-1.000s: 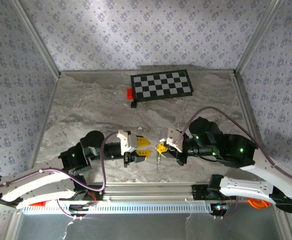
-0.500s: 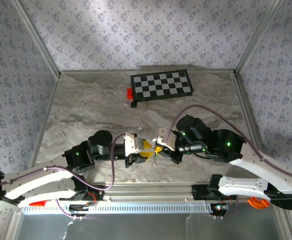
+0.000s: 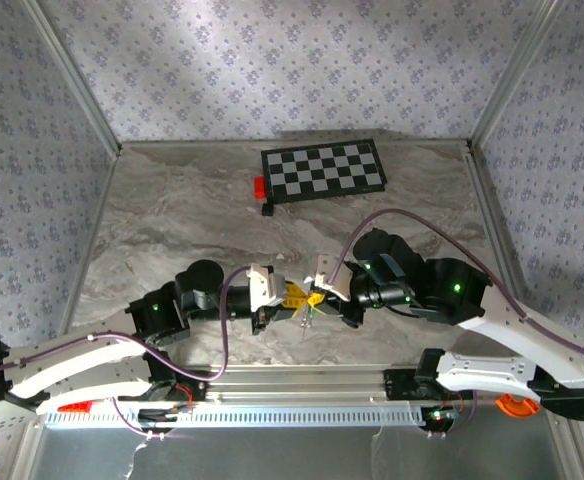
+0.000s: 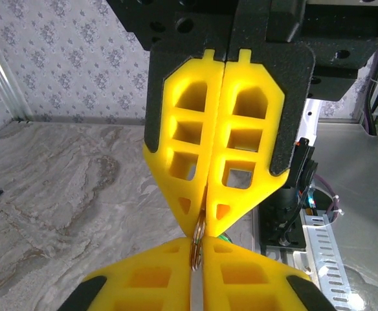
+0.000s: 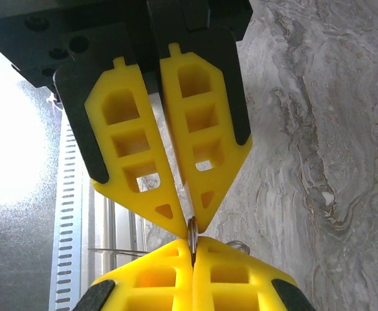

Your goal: Put the keys on the keyring

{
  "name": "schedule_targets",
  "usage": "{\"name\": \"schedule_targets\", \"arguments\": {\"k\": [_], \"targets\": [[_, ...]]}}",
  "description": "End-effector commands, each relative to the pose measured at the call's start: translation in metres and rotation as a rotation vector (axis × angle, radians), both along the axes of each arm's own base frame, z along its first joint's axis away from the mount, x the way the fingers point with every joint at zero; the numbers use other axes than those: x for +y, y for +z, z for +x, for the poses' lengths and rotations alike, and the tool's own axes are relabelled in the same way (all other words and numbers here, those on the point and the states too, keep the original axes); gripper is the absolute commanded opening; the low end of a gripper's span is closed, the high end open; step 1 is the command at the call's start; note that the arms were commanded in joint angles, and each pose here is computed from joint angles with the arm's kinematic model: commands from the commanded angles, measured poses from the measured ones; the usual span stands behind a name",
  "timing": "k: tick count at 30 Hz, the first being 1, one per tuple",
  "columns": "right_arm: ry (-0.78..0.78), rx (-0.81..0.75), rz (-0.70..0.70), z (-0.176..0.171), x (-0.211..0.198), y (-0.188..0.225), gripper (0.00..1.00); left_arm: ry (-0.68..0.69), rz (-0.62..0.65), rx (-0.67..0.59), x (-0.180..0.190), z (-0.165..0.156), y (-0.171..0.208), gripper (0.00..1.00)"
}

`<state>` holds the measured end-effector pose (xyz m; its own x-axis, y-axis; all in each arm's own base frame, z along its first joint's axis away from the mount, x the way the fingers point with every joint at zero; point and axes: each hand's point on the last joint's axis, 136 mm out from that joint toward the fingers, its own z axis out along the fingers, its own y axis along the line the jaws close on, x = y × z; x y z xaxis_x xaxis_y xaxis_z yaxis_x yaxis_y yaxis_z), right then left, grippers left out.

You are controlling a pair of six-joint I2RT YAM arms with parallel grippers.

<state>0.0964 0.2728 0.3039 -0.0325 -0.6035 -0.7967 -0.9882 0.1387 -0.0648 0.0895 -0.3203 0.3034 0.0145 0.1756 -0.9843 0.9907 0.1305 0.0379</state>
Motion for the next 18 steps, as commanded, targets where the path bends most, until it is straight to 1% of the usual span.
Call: {"name": "schedule_targets", "arguments": {"k": [1, 3, 9, 11, 13, 14, 16, 18], "targets": [[0.041, -0.01, 0.071, -0.006, 0.005, 0.015, 0.0, 0.007, -0.048, -0.026, -0.003, 0.001, 0.013, 0.06], [0.043, -0.01, 0.076, -0.006, 0.005, 0.015, 0.0, 0.006, -0.05, -0.026, -0.004, 0.002, 0.013, 0.0], [0.046, 0.003, 0.092, -0.009, 0.004, 0.016, 0.01, -0.001, -0.102, -0.023, -0.002, -0.001, 0.022, 0.0], [0.042, 0.007, 0.1, -0.01, 0.002, 0.015, 0.08, -0.013, -0.135, -0.021, 0.0, -0.004, 0.028, 0.0], [0.028, 0.01, 0.116, -0.01, -0.001, 0.016, 0.21, -0.026, -0.162, -0.018, 0.002, -0.008, 0.033, 0.0], [0.021, 0.017, 0.112, -0.009, -0.001, 0.01, 0.24, -0.032, -0.173, -0.017, 0.003, -0.009, 0.035, 0.0], [0.009, 0.021, 0.137, -0.009, -0.003, 0.011, 0.28, -0.047, -0.193, -0.016, 0.005, -0.012, 0.038, 0.0], [0.001, 0.024, 0.156, -0.009, -0.005, 0.013, 0.29, -0.06, -0.206, -0.016, 0.006, -0.015, 0.041, 0.0]]}}
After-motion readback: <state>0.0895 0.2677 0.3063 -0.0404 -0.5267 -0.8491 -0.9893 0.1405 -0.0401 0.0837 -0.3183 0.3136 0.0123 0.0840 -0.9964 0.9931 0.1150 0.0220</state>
